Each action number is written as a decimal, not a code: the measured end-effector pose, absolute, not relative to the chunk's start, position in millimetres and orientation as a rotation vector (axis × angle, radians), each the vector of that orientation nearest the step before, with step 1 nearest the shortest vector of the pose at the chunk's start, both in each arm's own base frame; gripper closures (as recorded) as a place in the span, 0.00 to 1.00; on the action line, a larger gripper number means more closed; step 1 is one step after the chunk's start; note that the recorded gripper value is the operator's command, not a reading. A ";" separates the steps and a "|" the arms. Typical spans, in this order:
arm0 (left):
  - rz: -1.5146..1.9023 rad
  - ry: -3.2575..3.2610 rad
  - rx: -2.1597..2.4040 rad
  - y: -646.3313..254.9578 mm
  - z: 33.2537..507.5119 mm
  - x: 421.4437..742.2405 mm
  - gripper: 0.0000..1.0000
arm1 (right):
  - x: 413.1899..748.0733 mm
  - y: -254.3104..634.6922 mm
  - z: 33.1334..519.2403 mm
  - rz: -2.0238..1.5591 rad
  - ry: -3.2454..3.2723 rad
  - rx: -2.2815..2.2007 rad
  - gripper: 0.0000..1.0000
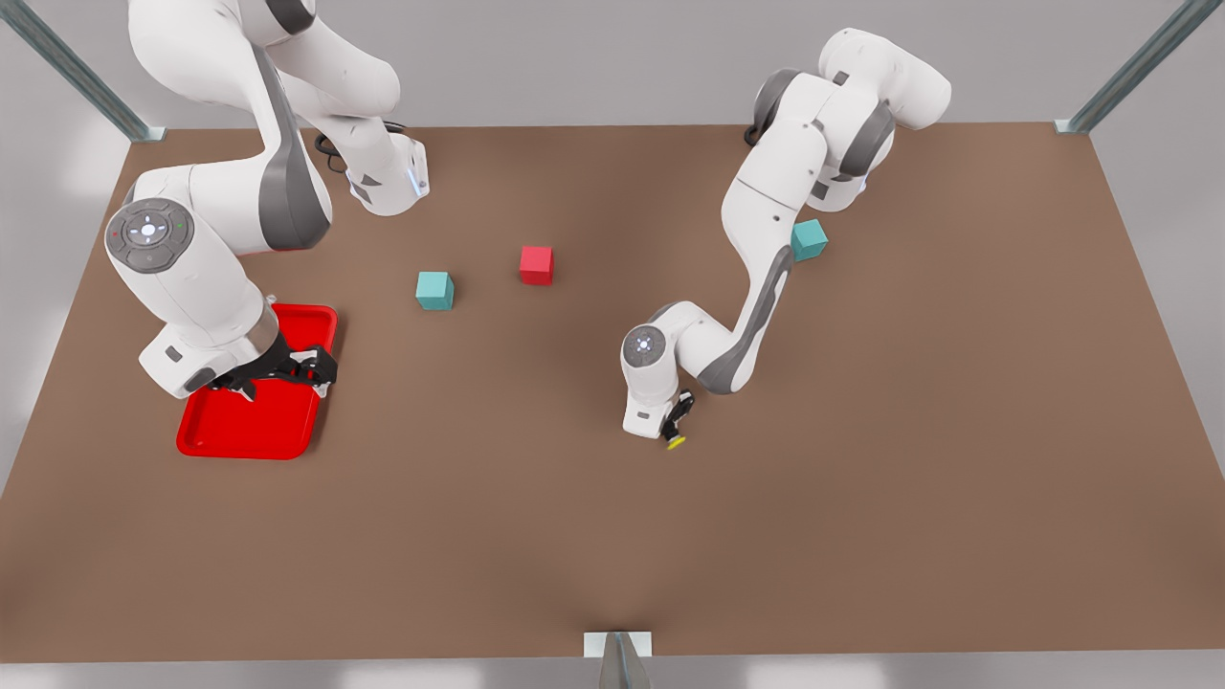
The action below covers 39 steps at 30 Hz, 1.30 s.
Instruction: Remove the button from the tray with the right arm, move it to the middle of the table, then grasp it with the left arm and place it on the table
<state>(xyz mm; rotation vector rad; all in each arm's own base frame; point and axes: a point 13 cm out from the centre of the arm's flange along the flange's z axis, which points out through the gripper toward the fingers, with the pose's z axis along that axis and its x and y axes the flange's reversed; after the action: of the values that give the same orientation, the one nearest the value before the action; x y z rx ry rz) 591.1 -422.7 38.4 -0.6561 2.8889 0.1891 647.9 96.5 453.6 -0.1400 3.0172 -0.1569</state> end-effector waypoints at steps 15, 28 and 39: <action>0.593 2.523 -0.680 -379.8 119.1 616.9 0.48 | 648.0 96.1 453.6 -0.158 3.017 -0.141 0.00; 0.652 2.029 -0.927 -356.4 65.3 592.9 0.48 | 647.9 97.1 453.6 -0.158 3.017 -0.144 0.00; 0.412 1.870 -1.177 -366.3 58.0 603.5 0.00 | 647.8 97.3 453.5 -0.157 3.017 -0.145 0.00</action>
<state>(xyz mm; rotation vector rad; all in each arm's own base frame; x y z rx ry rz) 603.5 -366.3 58.0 -1.1774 1.8705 0.4121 647.8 97.3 453.5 -0.1450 3.0170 -0.1575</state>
